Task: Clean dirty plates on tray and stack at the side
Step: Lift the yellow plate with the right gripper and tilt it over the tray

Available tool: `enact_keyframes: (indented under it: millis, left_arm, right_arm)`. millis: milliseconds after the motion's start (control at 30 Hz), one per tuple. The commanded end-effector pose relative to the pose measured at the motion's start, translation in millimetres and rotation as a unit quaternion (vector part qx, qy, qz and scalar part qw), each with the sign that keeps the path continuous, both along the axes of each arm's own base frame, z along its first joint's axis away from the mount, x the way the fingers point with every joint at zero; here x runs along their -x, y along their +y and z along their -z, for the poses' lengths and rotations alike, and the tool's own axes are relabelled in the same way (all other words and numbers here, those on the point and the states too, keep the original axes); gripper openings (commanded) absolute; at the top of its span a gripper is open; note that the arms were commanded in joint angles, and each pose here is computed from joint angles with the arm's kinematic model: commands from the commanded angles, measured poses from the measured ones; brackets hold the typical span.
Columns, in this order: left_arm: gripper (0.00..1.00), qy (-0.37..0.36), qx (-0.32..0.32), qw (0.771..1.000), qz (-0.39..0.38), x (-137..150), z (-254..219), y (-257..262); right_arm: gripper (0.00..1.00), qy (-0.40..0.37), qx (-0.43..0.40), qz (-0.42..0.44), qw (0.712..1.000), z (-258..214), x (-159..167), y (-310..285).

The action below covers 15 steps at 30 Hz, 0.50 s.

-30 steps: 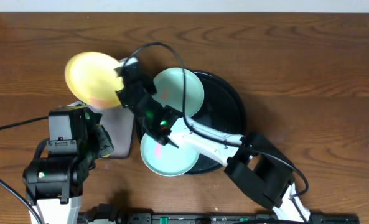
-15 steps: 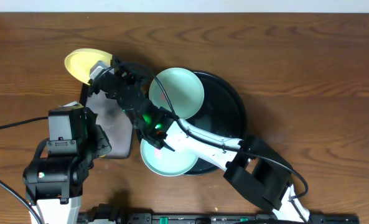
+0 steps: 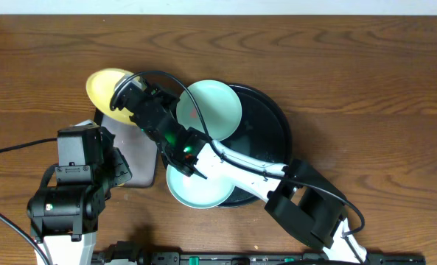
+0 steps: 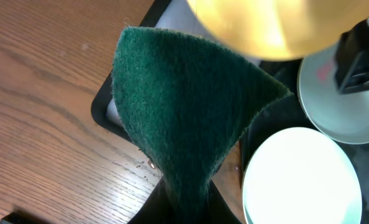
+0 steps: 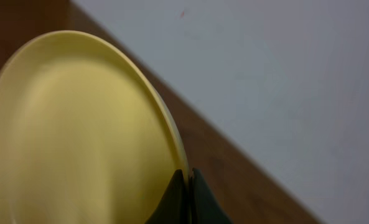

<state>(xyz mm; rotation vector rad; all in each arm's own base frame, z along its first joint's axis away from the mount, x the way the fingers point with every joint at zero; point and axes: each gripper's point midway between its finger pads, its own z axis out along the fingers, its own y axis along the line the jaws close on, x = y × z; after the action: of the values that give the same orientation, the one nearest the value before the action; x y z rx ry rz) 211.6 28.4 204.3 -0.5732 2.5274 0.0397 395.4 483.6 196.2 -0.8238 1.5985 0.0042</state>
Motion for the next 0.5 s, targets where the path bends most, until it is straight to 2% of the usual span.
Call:
enact_keyframes:
  millis: [0, 233, 467]
  left_arm:
    - [0.08, -0.002, -0.007, 1.0, -0.006, 1, -2, 4]
    - [0.08, -0.002, -0.007, 1.0, -0.006, 1, -2, 4]
    - [0.08, 0.002, -0.007, 1.0, -0.006, 2, 0, 3]
  right_arm:
    - [0.01, 0.052, -0.088, -0.023, 0.995, -26, 10, 6]
    - [0.01, 0.177, -0.171, 0.003, 0.969, -43, -1, -37]
    - [0.01, 0.349, -0.238, -0.014, 0.906, -48, -12, -101]
